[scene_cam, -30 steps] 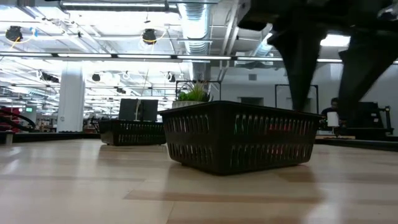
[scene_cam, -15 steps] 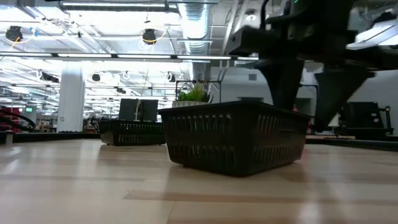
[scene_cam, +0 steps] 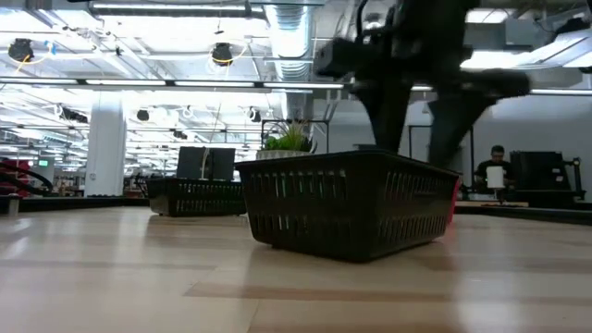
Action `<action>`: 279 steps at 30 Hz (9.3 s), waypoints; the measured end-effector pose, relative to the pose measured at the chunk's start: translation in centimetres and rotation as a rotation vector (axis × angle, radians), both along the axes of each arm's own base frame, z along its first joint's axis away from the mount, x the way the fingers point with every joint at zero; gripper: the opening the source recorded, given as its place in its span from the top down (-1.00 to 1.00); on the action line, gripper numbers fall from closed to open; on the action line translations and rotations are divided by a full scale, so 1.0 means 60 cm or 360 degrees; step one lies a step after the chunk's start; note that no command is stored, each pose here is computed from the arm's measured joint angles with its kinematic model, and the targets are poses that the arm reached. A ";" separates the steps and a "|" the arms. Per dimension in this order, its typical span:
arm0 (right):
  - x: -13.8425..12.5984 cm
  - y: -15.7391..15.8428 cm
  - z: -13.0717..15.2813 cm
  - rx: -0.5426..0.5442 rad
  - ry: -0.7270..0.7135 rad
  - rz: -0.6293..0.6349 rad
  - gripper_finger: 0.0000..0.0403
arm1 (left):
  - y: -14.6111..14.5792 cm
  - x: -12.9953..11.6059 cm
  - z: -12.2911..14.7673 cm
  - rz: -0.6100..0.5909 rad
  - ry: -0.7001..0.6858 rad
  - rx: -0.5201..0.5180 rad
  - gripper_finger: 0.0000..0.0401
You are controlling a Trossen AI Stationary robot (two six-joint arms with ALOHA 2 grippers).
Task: Stack baskets by color
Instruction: Stack the middle black bin on the top black bin, then stack the bottom black bin on the top black bin
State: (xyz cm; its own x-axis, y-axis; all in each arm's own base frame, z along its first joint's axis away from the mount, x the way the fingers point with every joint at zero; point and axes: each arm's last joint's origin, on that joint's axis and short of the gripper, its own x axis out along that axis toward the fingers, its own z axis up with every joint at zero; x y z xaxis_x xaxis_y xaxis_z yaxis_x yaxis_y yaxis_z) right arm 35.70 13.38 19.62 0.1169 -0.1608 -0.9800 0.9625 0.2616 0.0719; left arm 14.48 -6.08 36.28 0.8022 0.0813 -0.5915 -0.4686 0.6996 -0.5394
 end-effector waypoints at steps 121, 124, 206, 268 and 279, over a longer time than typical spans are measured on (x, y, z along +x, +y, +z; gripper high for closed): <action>0.196 -0.455 0.029 -0.0418 -0.0789 0.1078 0.97 | 0.087 -0.130 0.055 0.0671 -0.0641 0.0042 0.19; 0.197 -0.453 0.029 -0.0426 -0.0796 0.1088 0.95 | 0.087 -0.130 0.054 0.0672 -0.0640 0.0043 0.19; -0.343 0.133 0.071 0.0196 0.0301 0.0426 0.06 | 0.089 -0.134 0.044 0.0635 -0.0533 0.0098 0.19; -0.044 -0.242 0.259 -0.0174 -0.0727 0.1025 1.00 | 0.088 -0.137 0.037 0.0596 -0.0470 0.0028 0.19; 0.146 -0.383 0.224 -0.0212 -0.0954 0.1277 1.00 | 0.088 -0.137 0.037 0.0593 -0.0467 0.0025 0.19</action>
State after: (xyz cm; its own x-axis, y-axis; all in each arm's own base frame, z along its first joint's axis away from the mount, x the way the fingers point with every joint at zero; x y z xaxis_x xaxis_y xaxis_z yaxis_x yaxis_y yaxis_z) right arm 44.49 -9.62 33.05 0.7058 0.0777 -0.7042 0.3137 0.8570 0.4089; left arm 6.29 -0.82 38.48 0.8497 0.4026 -0.3406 -0.5187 0.5220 -0.6771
